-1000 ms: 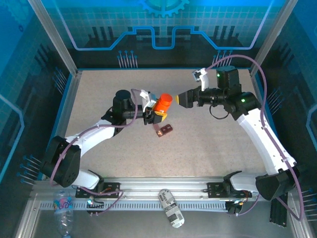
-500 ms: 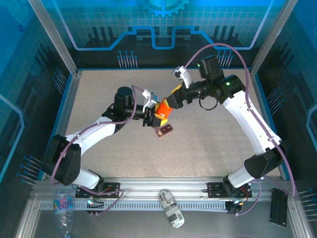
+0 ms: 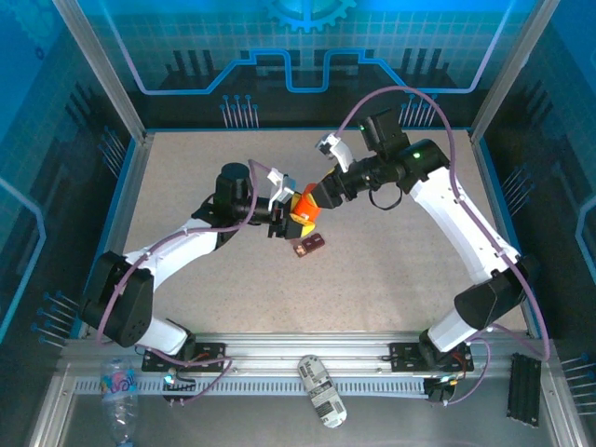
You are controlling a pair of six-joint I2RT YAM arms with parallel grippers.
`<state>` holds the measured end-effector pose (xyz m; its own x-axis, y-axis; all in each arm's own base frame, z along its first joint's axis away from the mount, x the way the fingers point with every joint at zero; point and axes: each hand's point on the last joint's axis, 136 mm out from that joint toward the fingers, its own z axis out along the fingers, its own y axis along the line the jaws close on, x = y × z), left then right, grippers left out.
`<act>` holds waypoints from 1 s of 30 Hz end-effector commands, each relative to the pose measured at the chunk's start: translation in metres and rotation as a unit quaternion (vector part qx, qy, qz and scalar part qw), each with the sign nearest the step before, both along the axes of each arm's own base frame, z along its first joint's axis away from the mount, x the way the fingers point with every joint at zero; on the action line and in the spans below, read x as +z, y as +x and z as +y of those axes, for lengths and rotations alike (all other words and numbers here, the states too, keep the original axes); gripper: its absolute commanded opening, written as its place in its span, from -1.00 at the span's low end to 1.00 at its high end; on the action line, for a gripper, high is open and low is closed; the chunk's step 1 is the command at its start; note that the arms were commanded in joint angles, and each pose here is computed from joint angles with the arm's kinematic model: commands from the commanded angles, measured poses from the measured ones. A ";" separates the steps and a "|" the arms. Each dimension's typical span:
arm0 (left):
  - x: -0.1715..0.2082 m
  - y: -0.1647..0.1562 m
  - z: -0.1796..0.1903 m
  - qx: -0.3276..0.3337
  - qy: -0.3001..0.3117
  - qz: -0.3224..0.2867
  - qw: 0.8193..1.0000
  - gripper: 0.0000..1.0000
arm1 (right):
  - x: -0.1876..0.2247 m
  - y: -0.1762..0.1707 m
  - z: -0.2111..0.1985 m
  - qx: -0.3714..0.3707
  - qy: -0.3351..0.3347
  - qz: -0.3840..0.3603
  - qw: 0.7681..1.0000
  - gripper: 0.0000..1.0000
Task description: Sort the pills into containers
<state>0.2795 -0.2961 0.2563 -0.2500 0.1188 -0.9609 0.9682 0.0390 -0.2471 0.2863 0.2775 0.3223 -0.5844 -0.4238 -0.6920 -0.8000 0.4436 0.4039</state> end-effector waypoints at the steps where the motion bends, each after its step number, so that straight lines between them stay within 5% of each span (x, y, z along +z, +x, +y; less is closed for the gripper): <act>1: 0.018 0.000 0.000 -0.010 -0.016 -0.028 0.999 -1.00 | -0.002 0.000 0.003 0.001 0.000 0.010 1.000 -0.29; 6: 0.024 0.012 0.002 0.036 -0.034 -0.049 0.998 -1.00 | -0.020 0.007 0.000 -0.061 0.013 0.039 0.997 -0.63; 12: 0.033 0.026 0.007 0.094 -0.073 -0.073 0.990 -1.00 | -0.035 0.016 0.003 -0.154 0.070 0.082 0.982 -0.64; 17: 0.028 0.026 0.008 0.096 -0.064 -0.075 0.990 -1.00 | -0.028 0.016 0.000 -0.161 0.068 0.065 0.982 -0.41; 30: 0.018 0.019 0.005 0.067 -0.044 -0.062 0.995 -1.00 | 0.032 0.017 -0.024 -0.134 0.059 -0.018 0.989 0.58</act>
<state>0.3005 -0.2904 0.2480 -0.2228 0.0259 -0.9745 0.9579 0.1915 -0.2139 0.3144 0.2575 0.3373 -0.6786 -0.1141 -0.7256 -0.6176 0.6234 0.4796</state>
